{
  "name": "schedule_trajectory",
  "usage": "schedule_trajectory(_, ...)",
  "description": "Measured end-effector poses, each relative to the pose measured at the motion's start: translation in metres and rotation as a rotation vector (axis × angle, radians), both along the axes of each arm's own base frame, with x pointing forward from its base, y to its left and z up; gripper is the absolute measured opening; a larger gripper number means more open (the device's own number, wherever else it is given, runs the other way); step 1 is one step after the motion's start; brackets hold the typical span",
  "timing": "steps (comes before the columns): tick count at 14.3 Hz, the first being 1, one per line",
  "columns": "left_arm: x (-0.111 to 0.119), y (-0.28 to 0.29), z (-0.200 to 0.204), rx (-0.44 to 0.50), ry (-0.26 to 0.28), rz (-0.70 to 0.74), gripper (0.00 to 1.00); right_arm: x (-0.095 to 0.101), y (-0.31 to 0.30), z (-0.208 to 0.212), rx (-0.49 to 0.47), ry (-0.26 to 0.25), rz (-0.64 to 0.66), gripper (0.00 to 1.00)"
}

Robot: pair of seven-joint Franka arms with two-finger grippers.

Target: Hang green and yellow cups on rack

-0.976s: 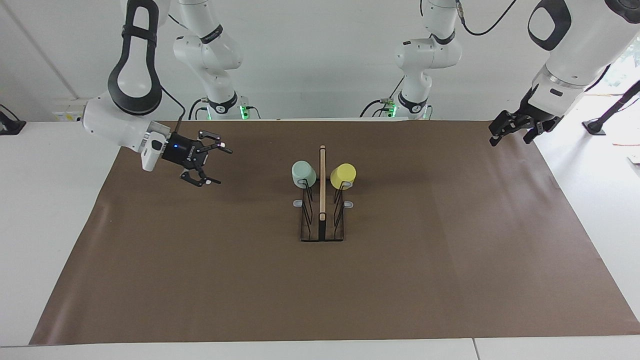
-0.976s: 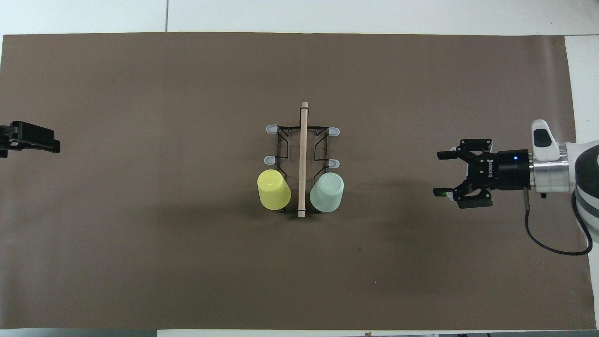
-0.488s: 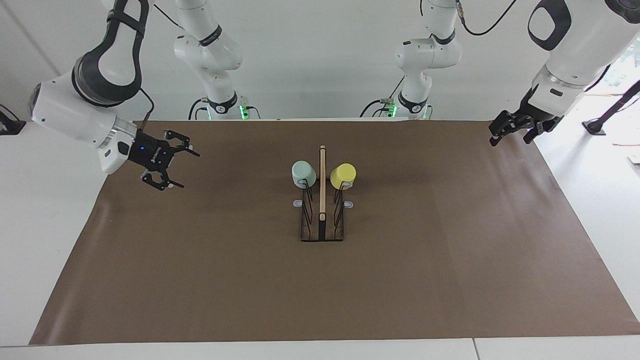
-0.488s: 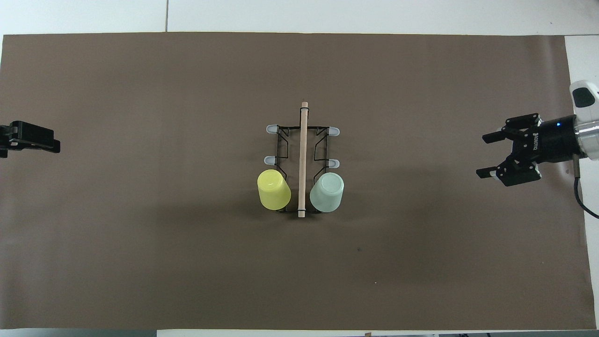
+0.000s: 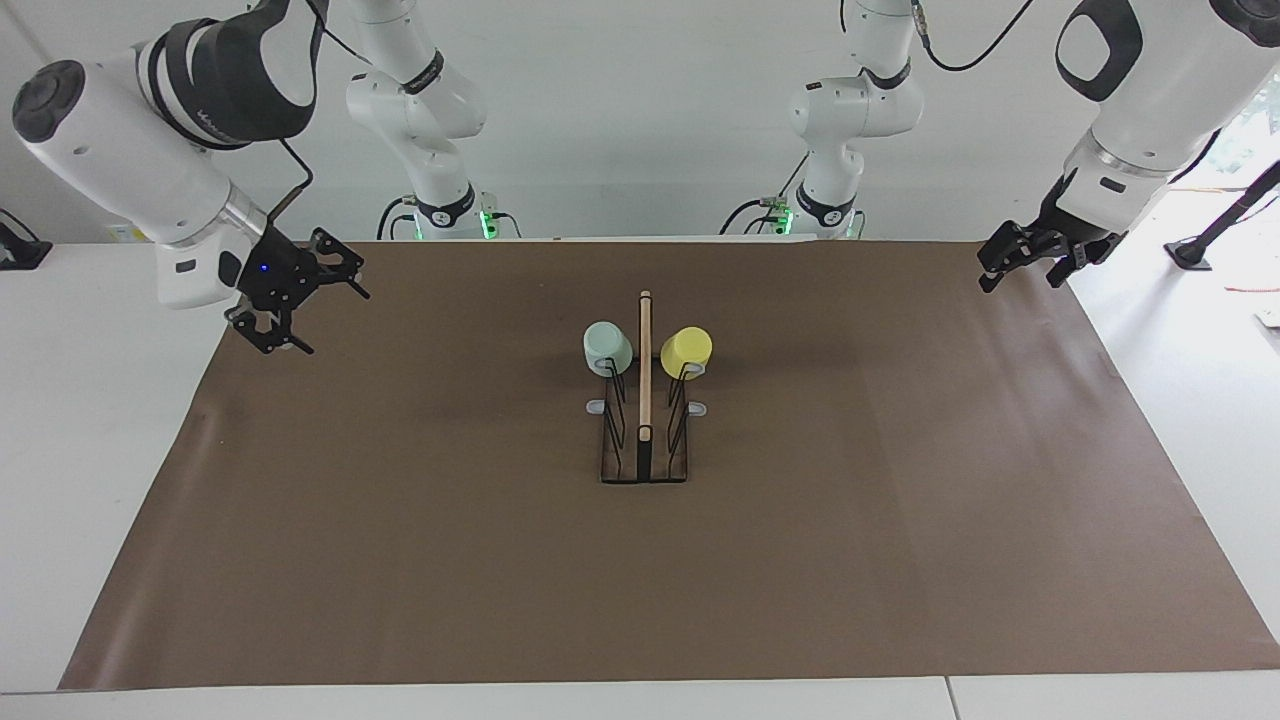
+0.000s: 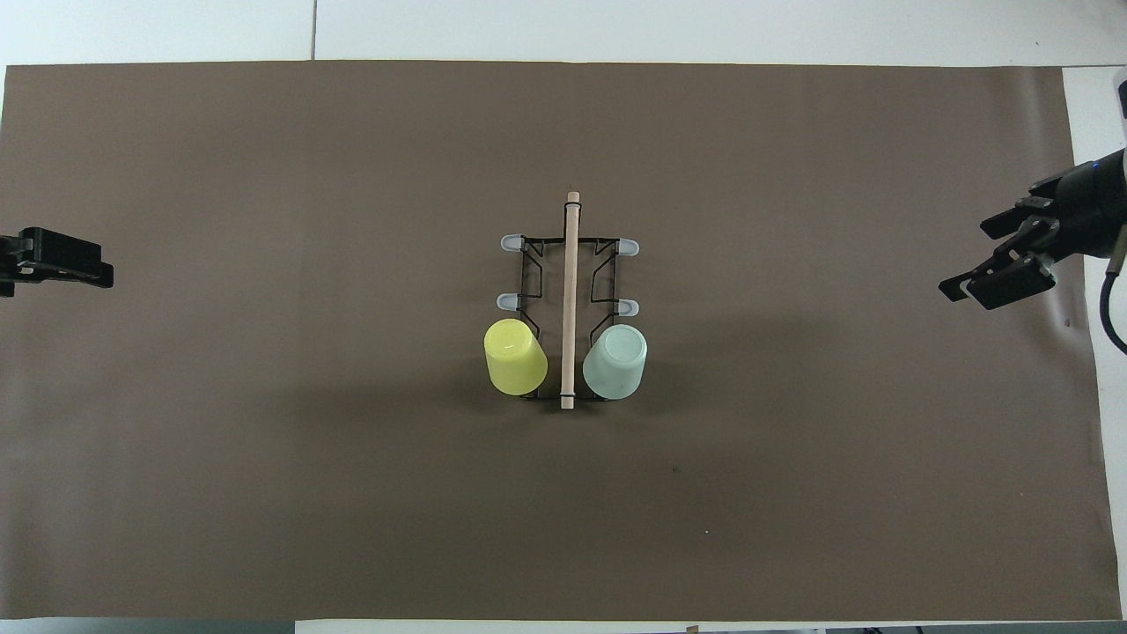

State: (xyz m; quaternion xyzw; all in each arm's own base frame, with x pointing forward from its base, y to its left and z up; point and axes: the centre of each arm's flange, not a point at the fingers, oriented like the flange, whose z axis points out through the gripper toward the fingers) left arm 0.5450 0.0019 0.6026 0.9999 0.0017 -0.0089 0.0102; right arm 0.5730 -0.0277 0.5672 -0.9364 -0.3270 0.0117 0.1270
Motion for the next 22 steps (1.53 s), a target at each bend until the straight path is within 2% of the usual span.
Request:
schedule_trajectory(3,0.0,0.0,0.0,0.0,0.0,0.0,1.0,-0.013,-0.01,0.027,-0.122,0.083,-0.21,1.0)
schedule_trajectory(6,0.0,0.0,0.0,0.0,0.0,0.0,1.0,-0.028,0.002,0.052,-0.213,0.125,-0.358,1.0)
schedule_trajectory(9,0.0,0.0,0.0,0.0,0.0,0.0,1.0,-0.046,0.037,0.06,-0.263,0.157,-0.432,1.0)
schedule_trajectory(12,0.0,0.0,0.0,0.0,0.0,0.0,1.0,-0.06,0.027,0.045,-0.28,0.196,-0.478,1.0)
schedule_trajectory(13,0.0,0.0,0.0,0.0,0.0,0.0,1.0,-0.061,0.019,0.041,-0.279,0.198,-0.494,1.0)
schedule_trajectory(16,0.0,0.0,0.0,0.0,0.0,0.0,1.0,-0.054,0.006,0.038,-0.288,0.14,-0.523,1.0)
schedule_trajectory(19,0.0,0.0,0.0,0.0,0.0,0.0,1.0,-0.046,0.004,0.035,-0.297,0.104,-0.529,1.0)
schedule_trajectory(22,0.0,0.0,0.0,0.0,0.0,0.0,1.0,-0.045,0.001,0.035,-0.305,0.1,-0.533,1.0)
